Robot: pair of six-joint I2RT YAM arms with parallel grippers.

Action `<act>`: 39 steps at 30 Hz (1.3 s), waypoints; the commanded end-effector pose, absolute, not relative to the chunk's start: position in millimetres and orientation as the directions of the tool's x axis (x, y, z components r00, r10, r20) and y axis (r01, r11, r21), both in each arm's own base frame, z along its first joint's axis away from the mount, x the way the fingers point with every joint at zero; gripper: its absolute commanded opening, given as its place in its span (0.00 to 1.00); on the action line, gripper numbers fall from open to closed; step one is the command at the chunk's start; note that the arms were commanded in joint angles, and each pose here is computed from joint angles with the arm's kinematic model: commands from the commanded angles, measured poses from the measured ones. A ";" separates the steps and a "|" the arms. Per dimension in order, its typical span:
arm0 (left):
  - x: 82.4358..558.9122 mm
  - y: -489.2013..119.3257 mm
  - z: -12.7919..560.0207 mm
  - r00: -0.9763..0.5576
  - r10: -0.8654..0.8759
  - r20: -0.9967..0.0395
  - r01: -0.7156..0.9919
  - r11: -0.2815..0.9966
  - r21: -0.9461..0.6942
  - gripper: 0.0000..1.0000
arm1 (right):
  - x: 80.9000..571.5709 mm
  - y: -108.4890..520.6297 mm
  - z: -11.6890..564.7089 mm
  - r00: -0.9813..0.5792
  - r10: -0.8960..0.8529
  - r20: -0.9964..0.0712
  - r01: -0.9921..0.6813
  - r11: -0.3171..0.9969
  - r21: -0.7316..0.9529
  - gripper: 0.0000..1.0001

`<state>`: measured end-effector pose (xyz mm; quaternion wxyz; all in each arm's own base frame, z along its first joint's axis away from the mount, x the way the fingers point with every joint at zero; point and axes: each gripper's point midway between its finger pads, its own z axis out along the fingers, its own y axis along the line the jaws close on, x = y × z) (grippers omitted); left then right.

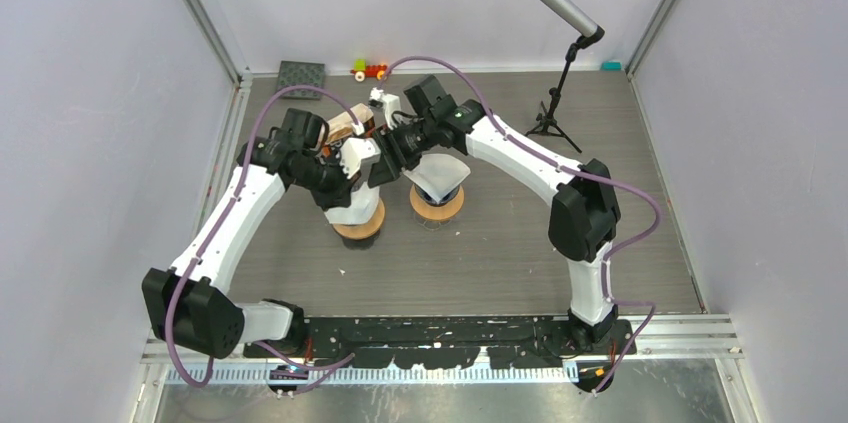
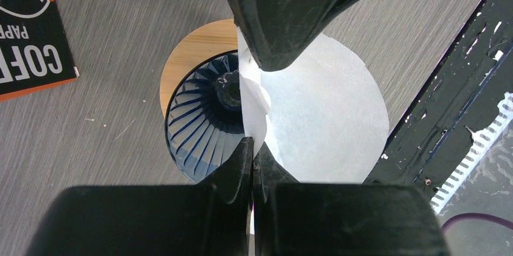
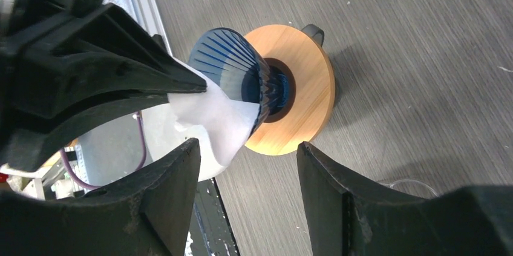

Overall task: Place the coffee filter in the dripper
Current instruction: Place the coffee filter in the coffee dripper.

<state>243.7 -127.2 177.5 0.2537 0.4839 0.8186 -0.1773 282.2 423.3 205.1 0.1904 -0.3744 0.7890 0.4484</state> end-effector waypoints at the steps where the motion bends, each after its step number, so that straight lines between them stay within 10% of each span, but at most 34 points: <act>1: 247.1 -129.7 194.2 -0.364 0.676 -0.641 0.883 0.469 -0.007 0.00 | 286.2 430.5 212.6 -0.613 -0.418 -0.670 -0.790 0.299 0.536 0.64; 19: 251.2 -117.6 221.8 -0.463 0.605 -0.648 0.786 0.618 0.016 0.58 | 279.9 436.4 211.2 -0.613 -0.429 -0.663 -0.789 0.288 0.542 0.59; 39: 225.6 -108.7 205.5 -0.548 0.576 -0.606 0.744 0.668 -0.038 0.50 | 277.6 436.8 221.2 -0.620 -0.412 -0.668 -0.784 0.297 0.544 0.56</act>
